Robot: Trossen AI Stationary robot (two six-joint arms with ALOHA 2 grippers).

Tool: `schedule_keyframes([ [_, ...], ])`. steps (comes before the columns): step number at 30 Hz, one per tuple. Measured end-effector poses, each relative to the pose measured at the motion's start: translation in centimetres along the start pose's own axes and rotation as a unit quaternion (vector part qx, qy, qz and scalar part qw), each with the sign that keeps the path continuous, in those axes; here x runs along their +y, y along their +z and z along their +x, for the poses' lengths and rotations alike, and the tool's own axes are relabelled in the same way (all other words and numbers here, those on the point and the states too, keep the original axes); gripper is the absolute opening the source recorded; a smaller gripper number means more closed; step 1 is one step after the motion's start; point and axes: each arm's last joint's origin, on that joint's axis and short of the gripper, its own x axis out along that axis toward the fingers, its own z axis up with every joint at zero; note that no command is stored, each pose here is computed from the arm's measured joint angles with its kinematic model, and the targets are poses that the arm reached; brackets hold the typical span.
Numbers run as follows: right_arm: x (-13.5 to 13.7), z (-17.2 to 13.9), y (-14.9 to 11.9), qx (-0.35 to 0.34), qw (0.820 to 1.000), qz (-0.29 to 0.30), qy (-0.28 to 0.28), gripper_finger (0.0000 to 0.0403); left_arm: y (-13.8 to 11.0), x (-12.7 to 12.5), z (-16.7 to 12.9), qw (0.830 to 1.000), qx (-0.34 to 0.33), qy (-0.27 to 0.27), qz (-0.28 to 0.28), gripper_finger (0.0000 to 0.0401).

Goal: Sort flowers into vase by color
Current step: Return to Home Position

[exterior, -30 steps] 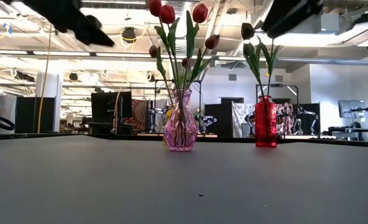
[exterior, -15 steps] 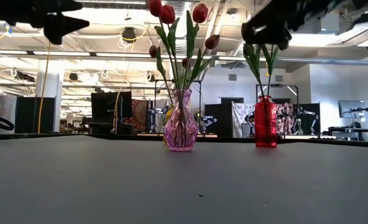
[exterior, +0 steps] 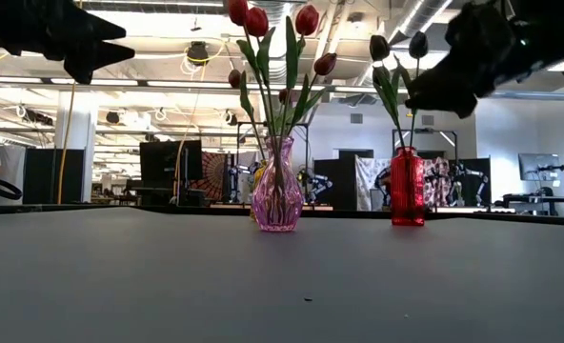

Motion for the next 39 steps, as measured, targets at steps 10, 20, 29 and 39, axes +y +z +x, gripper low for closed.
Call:
schedule_keyframes([
  [10,-1.5,-1.3,-3.3,-0.011,1.0,-0.026,-0.011,0.0029,-1.1,0.0,0.4,1.0,0.014,0.002,-0.003,0.0198],
  [20,-3.3,-2.6,-6.2,-0.026,0.999,-0.012,-0.021,0.0017,-3.8,0.0,1.3,1.0,0.018,0.015,-0.019,0.0119],
  [29,-3.6,-3.1,-7.4,-0.038,0.999,0.006,0.007,0.0021,-3.8,0.0,1.3,1.0,0.019,0.02,-0.009,0.0006],
  [39,-3.5,-3.1,-7.5,-0.035,0.998,-0.046,0.012,0.0027,-3.8,0.0,1.3,1.0,0.021,0.012,0.0,0.0001],
])
